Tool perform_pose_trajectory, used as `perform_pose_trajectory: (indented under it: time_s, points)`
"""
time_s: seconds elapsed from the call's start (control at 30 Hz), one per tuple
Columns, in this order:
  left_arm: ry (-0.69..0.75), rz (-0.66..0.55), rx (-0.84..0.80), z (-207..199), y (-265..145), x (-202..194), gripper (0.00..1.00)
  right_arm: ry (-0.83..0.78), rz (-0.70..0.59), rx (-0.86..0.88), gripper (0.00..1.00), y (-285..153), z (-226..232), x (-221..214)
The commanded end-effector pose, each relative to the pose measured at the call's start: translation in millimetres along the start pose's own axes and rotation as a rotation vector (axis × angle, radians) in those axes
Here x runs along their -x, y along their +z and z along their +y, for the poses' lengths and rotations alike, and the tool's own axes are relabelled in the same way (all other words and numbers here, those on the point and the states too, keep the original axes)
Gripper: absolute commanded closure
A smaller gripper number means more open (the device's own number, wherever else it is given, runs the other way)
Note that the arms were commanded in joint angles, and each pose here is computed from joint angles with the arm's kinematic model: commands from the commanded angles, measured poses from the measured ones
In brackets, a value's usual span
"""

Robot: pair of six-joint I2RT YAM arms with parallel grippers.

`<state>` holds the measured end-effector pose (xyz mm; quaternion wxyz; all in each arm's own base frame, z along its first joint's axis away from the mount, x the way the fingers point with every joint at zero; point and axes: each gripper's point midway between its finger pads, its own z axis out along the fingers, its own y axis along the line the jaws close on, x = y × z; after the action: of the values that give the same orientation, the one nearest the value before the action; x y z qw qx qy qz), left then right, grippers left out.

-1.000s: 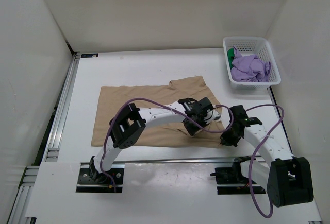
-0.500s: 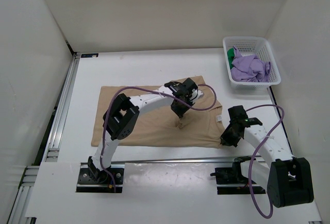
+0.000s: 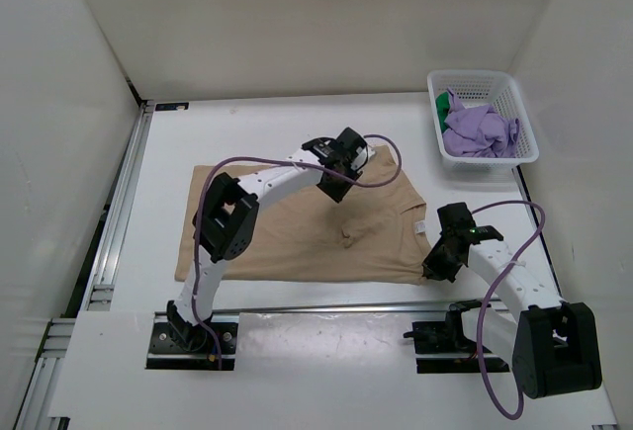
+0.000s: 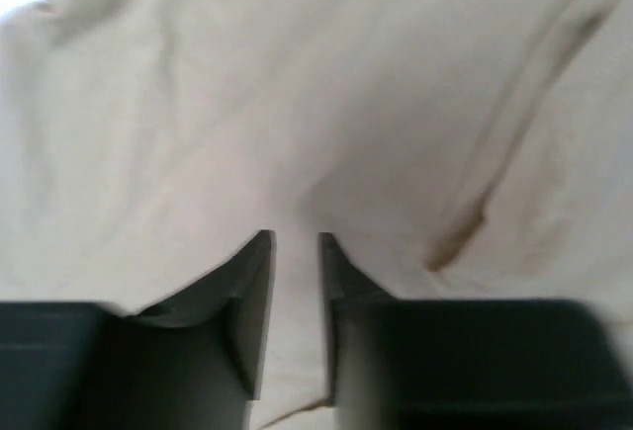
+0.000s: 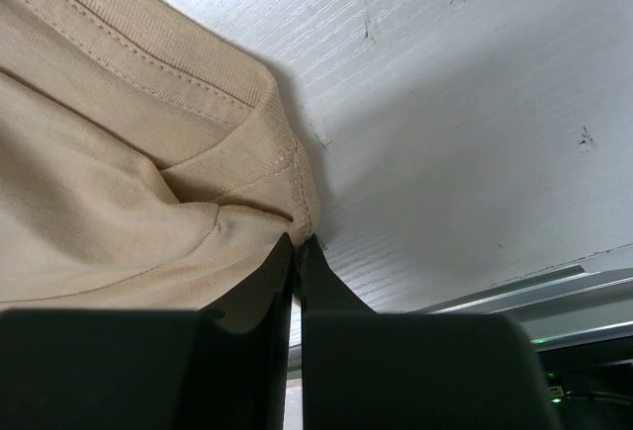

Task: Fold and stack the t-shirts
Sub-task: Fold the flattened tshirt in 1/3 of the way

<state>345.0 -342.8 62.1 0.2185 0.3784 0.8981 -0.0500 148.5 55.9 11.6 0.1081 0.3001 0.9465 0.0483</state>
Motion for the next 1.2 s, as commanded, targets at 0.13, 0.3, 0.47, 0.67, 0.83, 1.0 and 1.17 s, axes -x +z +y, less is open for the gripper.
perform_pose_trajectory:
  time_s: [0.13, 0.3, 0.47, 0.67, 0.83, 1.0, 1.17]
  points:
    - [-0.003, -0.007, -0.265, -44.2, -36.2, 1.8, 0.36, -0.018, -0.009, -0.057, 1.0, 2.1, -15.0, -1.4]
    - [-0.016, 0.103, -0.418, -70.8, -28.6, -24.7, 0.31, -0.018, -0.009, -0.057, 1.0, 4.0, -15.9, -2.3]
    - [-0.036, 0.137, -0.483, -78.0, -20.1, -31.6, 0.31, -0.018, -0.009, -0.057, 1.0, 4.0, -15.9, -2.3]
    - [-0.041, 0.178, -0.466, -76.5, -5.8, -40.4, 0.36, -0.018, -0.009, -0.057, 1.0, 4.0, -15.9, -2.3]
    - [-0.036, 0.166, -0.432, -71.4, 0.2, -33.8, 0.37, -0.027, -0.009, -0.057, 1.0, 4.0, -16.3, -2.3]
    - [-0.036, 0.166, -0.432, -71.5, 2.4, -32.7, 0.52, -0.027, -0.016, -0.05, 1.0, 2.4, -13.8, 0.2]
    - [-0.035, 0.166, -0.42, -69.4, 1.4, -31.6, 0.9, -0.027, -0.016, -0.05, 1.0, 2.4, -13.8, 0.2]
